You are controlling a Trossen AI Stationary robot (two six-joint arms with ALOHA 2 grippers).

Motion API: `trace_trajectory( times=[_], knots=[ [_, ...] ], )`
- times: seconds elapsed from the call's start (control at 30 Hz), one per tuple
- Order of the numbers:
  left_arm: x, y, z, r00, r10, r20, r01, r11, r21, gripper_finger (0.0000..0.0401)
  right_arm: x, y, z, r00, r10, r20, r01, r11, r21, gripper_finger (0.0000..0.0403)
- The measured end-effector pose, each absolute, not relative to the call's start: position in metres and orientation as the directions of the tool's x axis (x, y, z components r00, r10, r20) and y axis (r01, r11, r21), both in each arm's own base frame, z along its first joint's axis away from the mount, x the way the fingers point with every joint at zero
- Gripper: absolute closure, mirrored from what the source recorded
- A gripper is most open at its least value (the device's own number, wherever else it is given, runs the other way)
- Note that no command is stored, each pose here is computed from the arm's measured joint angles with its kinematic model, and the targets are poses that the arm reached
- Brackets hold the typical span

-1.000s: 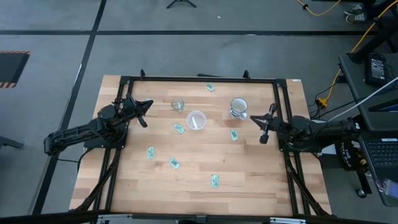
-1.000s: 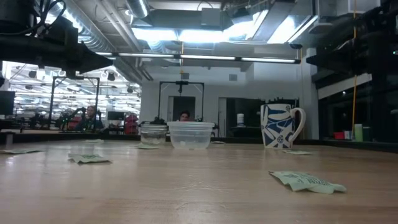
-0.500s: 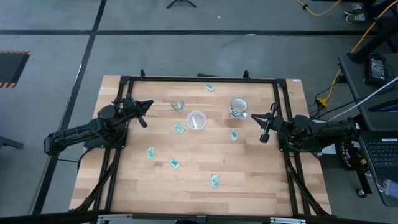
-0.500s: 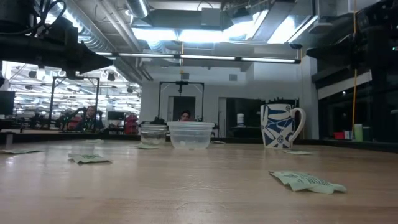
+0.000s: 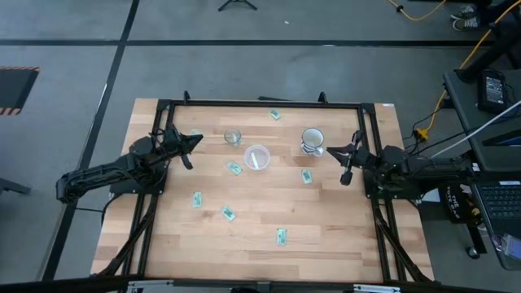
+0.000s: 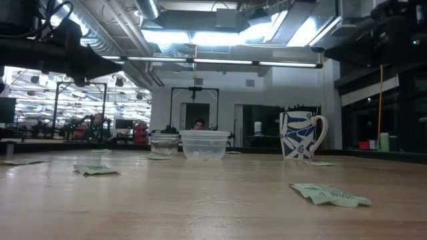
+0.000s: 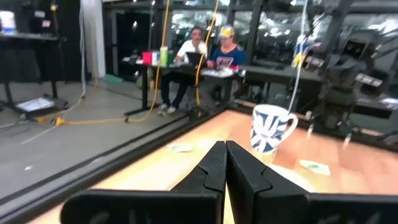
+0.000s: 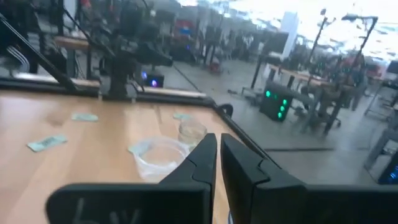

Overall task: Pick and place Stevia / Truvia into bins
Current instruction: Put the stevia packet into the glass container

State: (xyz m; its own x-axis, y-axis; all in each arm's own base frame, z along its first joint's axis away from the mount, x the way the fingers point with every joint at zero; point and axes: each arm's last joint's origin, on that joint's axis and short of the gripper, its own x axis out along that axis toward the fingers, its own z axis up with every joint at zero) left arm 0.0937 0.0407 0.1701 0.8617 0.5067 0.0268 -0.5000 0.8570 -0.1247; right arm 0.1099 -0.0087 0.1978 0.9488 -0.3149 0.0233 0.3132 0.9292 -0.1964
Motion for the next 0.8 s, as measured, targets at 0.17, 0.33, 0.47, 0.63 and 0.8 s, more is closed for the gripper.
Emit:
trace_trajectory(
  times=[0.17, 0.33, 0.47, 0.63, 0.8],
  knots=[
    [0.099, 0.043, 0.168, 0.856, 0.517, -0.027, -0.516, 0.847, -0.129, 0.0398, 0.123, -0.012, 0.206, 0.943, -0.332, -0.035, 0.318, 0.926, -0.205, 0.0375],
    [0.105, 0.046, 0.179, 0.845, 0.531, -0.066, -0.534, 0.826, -0.183, 0.0398, 0.135, -0.018, 0.214, 0.929, -0.369, -0.017, 0.356, 0.906, -0.228, 0.0375],
    [0.112, 0.049, 0.185, 0.832, 0.543, -0.116, -0.555, 0.814, -0.17, 0.0398, 0.143, -0.026, 0.224, 0.911, -0.412, -0.02, 0.396, 0.885, -0.244, 0.0375],
    [0.123, 0.054, 0.201, 0.801, 0.571, -0.181, -0.595, 0.793, -0.13, 0.0398, 0.153, -0.031, 0.233, 0.955, -0.294, -0.037, 0.277, 0.929, -0.244, 0.0375],
    [0.135, 0.06, 0.219, 0.748, 0.585, -0.314, -0.637, 0.766, -0.092, 0.0398, 0.162, -0.038, 0.241, 0.977, -0.205, -0.054, 0.186, 0.953, -0.237, 0.0375]
  ],
)
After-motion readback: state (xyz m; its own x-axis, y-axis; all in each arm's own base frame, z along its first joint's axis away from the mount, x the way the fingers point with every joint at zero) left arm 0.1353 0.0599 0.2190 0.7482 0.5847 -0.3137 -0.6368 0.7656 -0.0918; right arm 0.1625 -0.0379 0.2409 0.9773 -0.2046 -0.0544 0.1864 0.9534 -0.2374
